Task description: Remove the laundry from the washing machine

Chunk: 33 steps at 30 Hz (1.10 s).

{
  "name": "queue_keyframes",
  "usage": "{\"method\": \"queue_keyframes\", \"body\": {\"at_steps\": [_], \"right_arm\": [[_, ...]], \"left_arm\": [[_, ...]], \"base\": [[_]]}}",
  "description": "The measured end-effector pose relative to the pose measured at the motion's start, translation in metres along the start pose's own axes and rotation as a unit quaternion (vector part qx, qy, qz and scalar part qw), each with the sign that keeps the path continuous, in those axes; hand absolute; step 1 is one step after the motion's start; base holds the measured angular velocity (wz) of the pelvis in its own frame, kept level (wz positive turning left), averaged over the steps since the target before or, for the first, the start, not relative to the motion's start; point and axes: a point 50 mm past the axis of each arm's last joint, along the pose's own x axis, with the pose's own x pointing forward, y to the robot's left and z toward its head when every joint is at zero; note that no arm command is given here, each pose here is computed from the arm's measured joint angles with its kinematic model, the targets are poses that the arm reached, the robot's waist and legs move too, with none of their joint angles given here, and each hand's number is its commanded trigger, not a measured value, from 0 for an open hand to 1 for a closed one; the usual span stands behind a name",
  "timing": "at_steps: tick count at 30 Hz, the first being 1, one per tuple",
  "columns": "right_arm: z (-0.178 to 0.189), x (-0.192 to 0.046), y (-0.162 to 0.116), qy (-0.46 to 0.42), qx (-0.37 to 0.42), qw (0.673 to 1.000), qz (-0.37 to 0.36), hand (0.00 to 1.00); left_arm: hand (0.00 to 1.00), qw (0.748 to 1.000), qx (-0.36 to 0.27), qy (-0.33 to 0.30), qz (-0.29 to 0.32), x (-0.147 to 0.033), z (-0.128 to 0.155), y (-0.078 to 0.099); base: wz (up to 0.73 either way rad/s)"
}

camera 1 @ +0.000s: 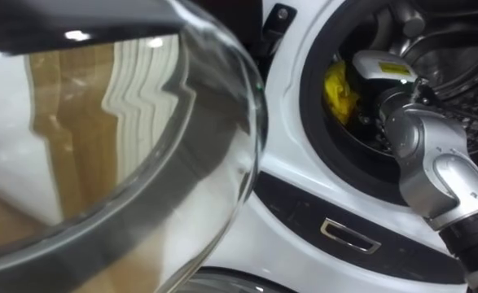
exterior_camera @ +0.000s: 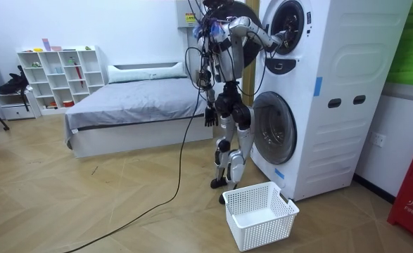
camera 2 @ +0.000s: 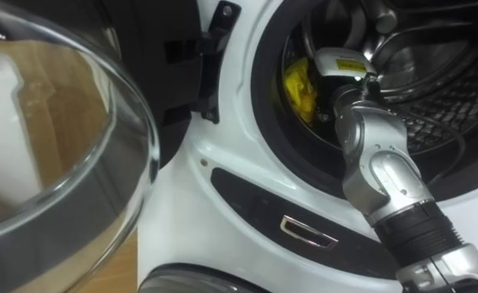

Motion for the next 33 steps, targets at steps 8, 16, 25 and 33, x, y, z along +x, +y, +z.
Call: {"method": "queue_keyframes", "body": {"at_steps": [8, 16, 25, 33], "right_arm": [[0.014, -0.019, -0.027, -0.082, 0.098, 0.991, -0.036, 1.00], [0.025, -0.079, -0.035, -0.209, 0.199, 0.953, -0.096, 1.00], [0.033, -0.121, -0.015, -0.318, 0.341, 0.884, -0.040, 1.00], [0.019, -0.138, -0.002, -0.340, 0.409, 0.847, 0.002, 1.00]], "left_arm": [[0.00, 1.000, -0.003, -0.003, 0.007, 0.000, -0.002, -0.001], [0.00, 1.000, -0.019, -0.002, 0.025, -0.002, -0.022, -0.008], [0.00, 0.999, -0.023, 0.023, 0.027, -0.005, -0.043, -0.018], [0.00, 0.999, -0.028, 0.028, 0.013, -0.009, -0.052, -0.027]], "base": [[-0.11], [-0.15], [-0.09], [0.00]]}}
